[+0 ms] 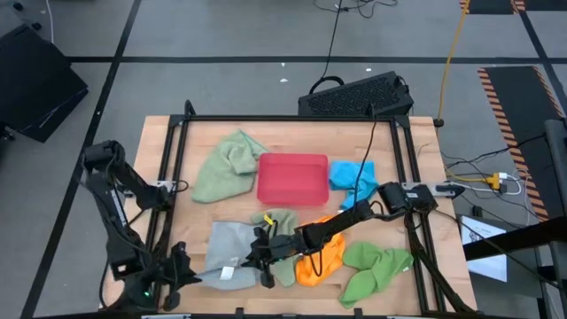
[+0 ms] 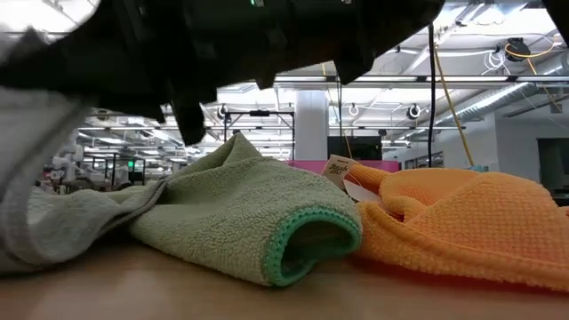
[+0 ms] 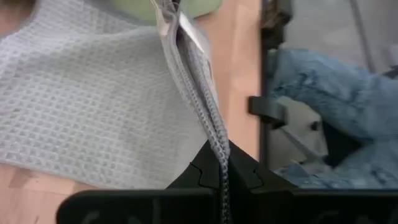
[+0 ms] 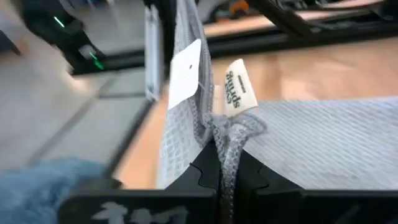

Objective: Fold microfiber towels
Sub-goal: Fold the gray microfiber cloth

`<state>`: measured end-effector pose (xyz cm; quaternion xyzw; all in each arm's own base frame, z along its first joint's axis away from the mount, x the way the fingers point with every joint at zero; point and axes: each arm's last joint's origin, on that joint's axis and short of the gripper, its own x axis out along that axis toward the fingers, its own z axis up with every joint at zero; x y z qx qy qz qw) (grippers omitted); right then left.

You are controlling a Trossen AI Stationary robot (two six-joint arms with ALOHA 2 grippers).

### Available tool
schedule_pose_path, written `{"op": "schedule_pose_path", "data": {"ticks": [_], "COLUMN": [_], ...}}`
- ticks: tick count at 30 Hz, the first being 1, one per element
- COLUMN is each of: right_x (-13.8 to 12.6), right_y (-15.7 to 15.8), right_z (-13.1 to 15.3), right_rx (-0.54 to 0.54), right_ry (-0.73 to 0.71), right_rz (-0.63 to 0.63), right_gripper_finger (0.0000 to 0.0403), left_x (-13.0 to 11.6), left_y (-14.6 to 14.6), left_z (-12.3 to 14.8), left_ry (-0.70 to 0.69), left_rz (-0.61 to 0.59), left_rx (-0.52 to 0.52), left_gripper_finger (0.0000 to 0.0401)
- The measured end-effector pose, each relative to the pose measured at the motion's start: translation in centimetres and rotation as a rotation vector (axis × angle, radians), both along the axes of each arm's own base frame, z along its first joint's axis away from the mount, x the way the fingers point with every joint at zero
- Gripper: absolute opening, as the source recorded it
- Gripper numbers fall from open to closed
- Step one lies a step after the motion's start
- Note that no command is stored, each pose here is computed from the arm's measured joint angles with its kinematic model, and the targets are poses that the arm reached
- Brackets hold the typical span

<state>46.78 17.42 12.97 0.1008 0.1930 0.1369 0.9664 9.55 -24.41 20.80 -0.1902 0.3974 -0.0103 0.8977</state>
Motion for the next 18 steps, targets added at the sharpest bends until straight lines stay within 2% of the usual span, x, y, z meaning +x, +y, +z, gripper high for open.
{"op": "schedule_pose_path", "data": {"ticks": [3, 9, 14, 18], "right_x": [-0.1, -0.3, -0.2, 0.2], "right_y": [-0.2, 0.3, -0.6, -2.1], "right_z": [-0.5, -0.5, -1.0, -1.1], "right_rx": [-0.017, 0.027, -0.061, -0.08], "right_ry": [0.043, 0.053, 0.083, 0.092], "right_rz": [0.005, 0.047, -0.07, -0.134], "right_gripper_finger": [0.0002, 0.0002, 0.0002, 0.0002], "left_x": [0.9, 1.6, 1.9, 2.4], "left_y": [-0.5, -1.5, -0.4, 1.3], "left_z": [-1.5, -3.6, -4.2, -4.4], "left_ry": [0.04, 0.105, 0.127, 0.173], "left_rz": [0.029, 0.022, 0.062, 0.129], "left_rx": [0.023, 0.034, 0.138, 0.252], "left_gripper_finger": [0.0003, 0.0003, 0.0003, 0.0003]}}
